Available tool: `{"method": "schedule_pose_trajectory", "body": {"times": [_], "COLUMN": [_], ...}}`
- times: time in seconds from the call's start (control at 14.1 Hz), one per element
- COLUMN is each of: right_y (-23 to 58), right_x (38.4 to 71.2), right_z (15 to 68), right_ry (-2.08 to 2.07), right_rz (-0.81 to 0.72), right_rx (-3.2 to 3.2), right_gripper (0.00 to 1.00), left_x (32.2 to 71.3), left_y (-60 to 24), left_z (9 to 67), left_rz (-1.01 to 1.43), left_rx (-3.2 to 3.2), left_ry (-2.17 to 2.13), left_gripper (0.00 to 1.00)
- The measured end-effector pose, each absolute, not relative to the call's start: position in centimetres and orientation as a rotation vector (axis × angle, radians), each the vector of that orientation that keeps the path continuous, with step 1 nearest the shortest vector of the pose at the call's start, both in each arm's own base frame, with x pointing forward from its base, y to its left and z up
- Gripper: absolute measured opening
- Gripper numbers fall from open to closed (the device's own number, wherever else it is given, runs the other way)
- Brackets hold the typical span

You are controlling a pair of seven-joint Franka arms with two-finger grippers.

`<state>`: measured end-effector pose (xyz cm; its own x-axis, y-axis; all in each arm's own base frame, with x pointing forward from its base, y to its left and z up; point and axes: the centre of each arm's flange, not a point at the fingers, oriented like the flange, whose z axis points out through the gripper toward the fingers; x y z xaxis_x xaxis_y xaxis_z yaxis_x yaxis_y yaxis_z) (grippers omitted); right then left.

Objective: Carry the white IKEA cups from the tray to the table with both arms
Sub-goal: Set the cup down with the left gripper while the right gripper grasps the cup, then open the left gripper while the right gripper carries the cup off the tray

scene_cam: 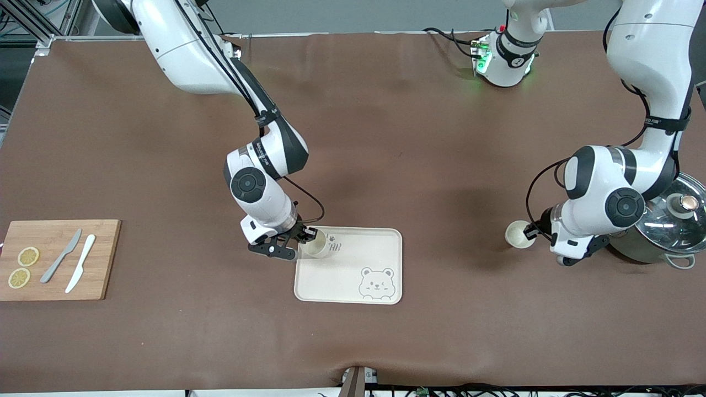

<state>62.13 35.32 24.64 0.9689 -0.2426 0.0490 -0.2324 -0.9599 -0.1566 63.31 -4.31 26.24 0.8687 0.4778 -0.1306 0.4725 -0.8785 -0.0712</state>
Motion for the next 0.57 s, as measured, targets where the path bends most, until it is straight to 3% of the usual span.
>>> {"method": "schedule_pose_trajectory", "body": {"times": [0.28, 0.5, 0.57], "right_y": [35.2, 32.9, 31.3], "right_x": [62.6, 63.5, 63.7], "right_z": [26.9, 32.3, 34.0], "right_ry": [0.357, 0.353, 0.331], "right_rz": [0.022, 0.134, 0.149], "right_rx": [-3.021, -3.123, -3.143], "right_gripper": [0.02, 0.02, 0.02], "left_x": [64.6, 65.2, 65.2], "left_y": [-4.4, -4.3, -4.2], "left_z": [28.7, 33.7, 35.5], "left_rz": [0.152, 0.115, 0.116], "left_rx": [-3.019, -3.013, -3.007], "left_ry": [-0.769, -0.772, -0.773], "left_gripper": [0.65, 0.95, 1.00]}}
